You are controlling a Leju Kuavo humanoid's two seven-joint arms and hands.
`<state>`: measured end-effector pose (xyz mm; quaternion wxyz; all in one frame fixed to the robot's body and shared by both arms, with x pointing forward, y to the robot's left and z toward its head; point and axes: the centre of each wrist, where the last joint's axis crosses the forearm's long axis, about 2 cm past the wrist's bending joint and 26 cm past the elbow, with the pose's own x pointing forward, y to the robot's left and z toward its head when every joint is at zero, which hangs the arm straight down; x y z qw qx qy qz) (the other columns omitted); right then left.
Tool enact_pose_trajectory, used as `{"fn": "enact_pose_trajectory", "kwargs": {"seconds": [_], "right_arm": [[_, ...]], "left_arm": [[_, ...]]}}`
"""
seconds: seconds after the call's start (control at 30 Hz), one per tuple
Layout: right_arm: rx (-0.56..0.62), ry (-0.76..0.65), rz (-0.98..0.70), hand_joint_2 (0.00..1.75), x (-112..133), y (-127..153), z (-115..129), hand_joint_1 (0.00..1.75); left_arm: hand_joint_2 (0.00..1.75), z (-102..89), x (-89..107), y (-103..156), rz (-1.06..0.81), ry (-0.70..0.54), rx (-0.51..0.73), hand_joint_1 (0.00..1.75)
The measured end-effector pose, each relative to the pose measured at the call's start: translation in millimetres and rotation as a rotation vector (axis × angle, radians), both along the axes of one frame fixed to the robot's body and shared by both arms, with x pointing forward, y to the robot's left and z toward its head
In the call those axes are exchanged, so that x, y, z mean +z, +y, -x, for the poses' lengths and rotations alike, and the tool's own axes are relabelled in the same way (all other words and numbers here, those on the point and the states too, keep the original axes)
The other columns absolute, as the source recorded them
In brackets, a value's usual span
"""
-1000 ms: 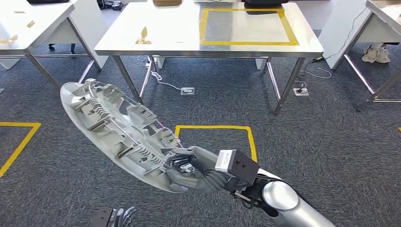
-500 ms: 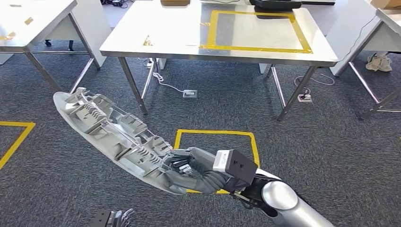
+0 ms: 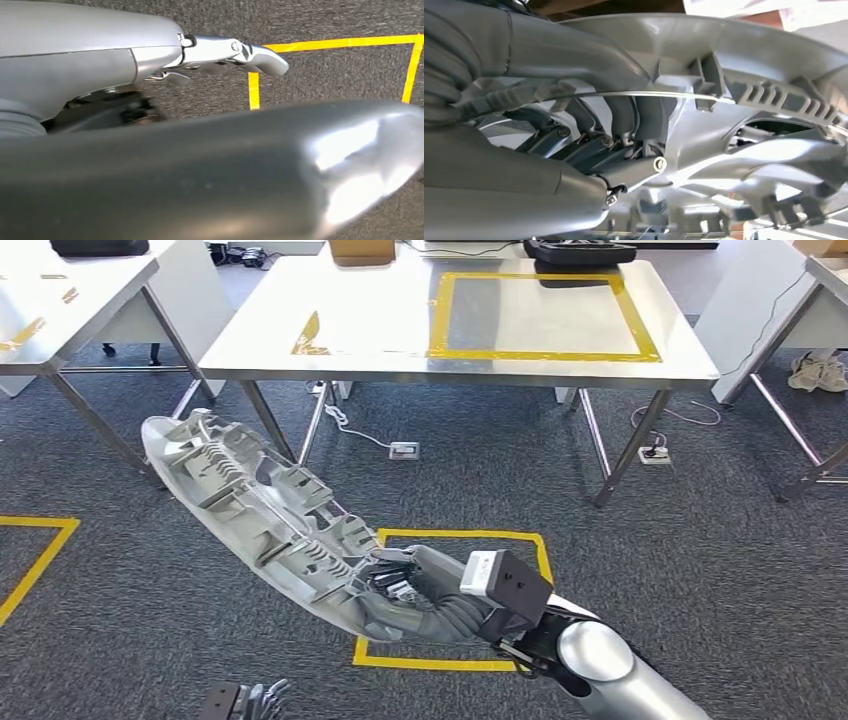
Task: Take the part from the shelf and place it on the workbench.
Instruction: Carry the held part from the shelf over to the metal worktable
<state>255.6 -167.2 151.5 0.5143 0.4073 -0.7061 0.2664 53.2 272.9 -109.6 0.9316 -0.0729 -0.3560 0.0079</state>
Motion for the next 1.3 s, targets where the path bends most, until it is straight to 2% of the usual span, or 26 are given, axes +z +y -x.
{"fn": "enact_pose_trajectory", "kwargs": {"seconds": [0.57,0.97,1.3], "right_arm": [[-0.101,0.015,-0.004,1.75,-7.9,-17.9,-0.4,1.75],[-0.169,0.017,0.036,1.75,-12.0,-31.4,10.5,1.75],[-0.271,0.019,0.041,1.75,-15.5,-42.7,21.8,1.75]], "left_arm": [[0.0,3.1,-0.7,9.1,-0.023,0.009,-0.014,0.0],[0.0,-15.2,2.3,3.9,-0.01,-0.042,-0.022,0.0],[0.0,-14.3,2.0,5.9,-0.013,-0.037,-0.06,0.0]]}}
